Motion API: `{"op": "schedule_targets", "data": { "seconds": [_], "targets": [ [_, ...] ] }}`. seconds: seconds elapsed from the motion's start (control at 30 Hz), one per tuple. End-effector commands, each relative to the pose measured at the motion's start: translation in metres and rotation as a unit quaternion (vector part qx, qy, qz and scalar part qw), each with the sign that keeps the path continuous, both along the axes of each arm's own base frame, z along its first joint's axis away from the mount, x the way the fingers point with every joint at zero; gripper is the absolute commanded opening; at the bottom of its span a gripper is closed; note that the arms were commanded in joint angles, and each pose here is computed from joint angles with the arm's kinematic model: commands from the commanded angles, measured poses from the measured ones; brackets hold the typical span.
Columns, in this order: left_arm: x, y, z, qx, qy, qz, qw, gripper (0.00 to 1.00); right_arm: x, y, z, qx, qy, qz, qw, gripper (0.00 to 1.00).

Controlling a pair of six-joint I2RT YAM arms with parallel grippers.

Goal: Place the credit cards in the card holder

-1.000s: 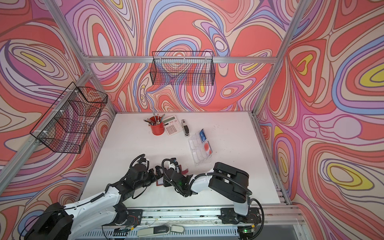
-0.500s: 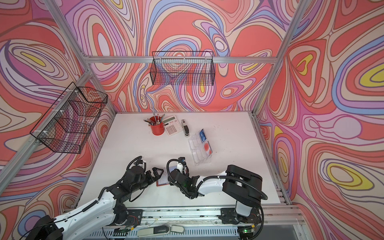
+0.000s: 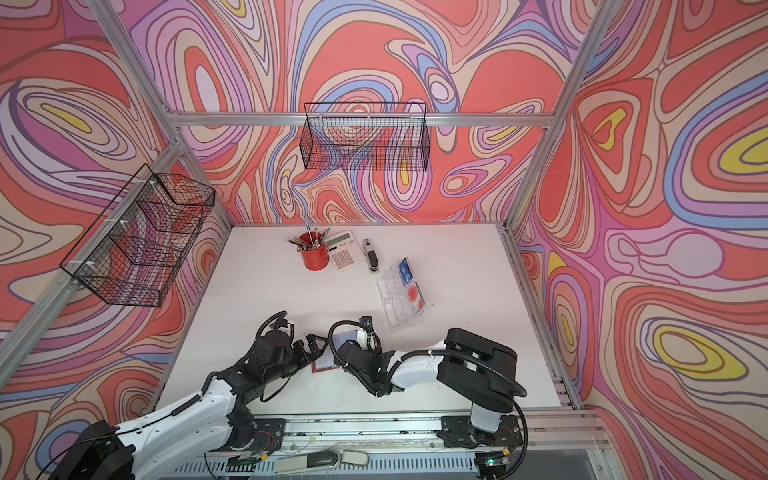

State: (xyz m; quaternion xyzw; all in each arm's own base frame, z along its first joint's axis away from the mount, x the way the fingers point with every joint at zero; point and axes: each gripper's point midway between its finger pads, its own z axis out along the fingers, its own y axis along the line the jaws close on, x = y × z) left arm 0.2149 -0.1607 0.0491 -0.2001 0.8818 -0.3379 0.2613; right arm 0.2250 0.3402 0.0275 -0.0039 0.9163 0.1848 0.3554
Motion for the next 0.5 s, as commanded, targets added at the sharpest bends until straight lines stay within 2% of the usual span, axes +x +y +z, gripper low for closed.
{"op": "schedule_targets", "data": {
  "seconds": [0.0, 0.33, 0.47],
  "targets": [
    [-0.005, 0.001, -0.007, 0.009, 0.017, -0.006, 1.0, 1.0, -0.003, 0.008, -0.008, -0.006, 0.007, 0.013, 1.0, 0.28],
    [-0.005, 0.002, -0.009, 0.014, 0.017, -0.004, 1.0, 1.0, -0.001, 0.013, 0.011, -0.017, -0.014, 0.02, 1.0, 0.3],
    [-0.004, 0.001, -0.008, 0.012, 0.017, -0.007, 1.0, 1.0, 0.001, 0.009, 0.017, -0.04, -0.026, 0.013, 0.999, 0.3]
  ]
}}
